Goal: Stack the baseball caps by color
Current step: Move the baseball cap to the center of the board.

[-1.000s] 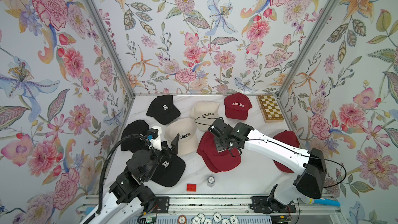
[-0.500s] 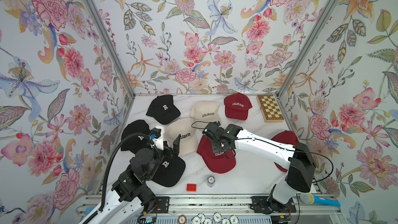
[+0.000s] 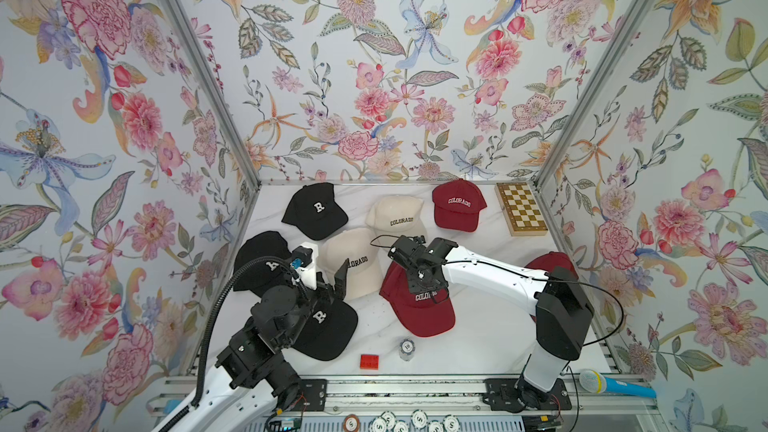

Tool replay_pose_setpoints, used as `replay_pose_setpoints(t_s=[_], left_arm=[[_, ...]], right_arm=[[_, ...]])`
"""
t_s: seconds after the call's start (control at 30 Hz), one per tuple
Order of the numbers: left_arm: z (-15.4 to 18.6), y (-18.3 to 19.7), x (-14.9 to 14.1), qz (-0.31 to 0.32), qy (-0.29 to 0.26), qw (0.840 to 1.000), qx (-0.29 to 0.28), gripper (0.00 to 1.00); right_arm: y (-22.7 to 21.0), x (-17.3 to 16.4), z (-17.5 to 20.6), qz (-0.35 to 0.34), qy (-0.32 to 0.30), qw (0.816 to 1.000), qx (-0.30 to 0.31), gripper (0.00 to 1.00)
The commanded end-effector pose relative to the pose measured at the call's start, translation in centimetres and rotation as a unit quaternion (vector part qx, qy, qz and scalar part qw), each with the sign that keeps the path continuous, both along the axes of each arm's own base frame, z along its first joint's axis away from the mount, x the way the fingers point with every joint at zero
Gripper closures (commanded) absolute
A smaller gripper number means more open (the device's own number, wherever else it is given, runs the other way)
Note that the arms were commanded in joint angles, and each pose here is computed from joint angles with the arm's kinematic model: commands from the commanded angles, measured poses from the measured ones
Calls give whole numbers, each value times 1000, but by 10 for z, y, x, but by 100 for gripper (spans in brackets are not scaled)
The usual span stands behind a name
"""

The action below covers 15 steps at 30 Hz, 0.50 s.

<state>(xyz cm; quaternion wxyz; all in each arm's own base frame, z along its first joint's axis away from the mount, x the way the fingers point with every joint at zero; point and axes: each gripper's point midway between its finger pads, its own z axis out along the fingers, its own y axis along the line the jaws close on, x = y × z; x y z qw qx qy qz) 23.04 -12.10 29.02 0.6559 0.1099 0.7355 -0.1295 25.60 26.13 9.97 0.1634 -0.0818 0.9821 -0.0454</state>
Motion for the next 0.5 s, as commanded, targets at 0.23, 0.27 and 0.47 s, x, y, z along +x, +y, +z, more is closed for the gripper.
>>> replay_pose_setpoints(t_s=[0.23, 0.27, 0.47], left_arm=[[5, 0, 2, 6, -10, 1000, 5, 0], [4, 0, 3, 6, -10, 1000, 5, 0], [4, -1, 4, 8, -7, 1000, -4, 0]], right_arm=[[23, 4, 19, 57, -23, 998, 0, 76], [25, 4, 23, 62, -29, 998, 3, 76], [37, -2, 39, 89, -44, 995, 16, 76]])
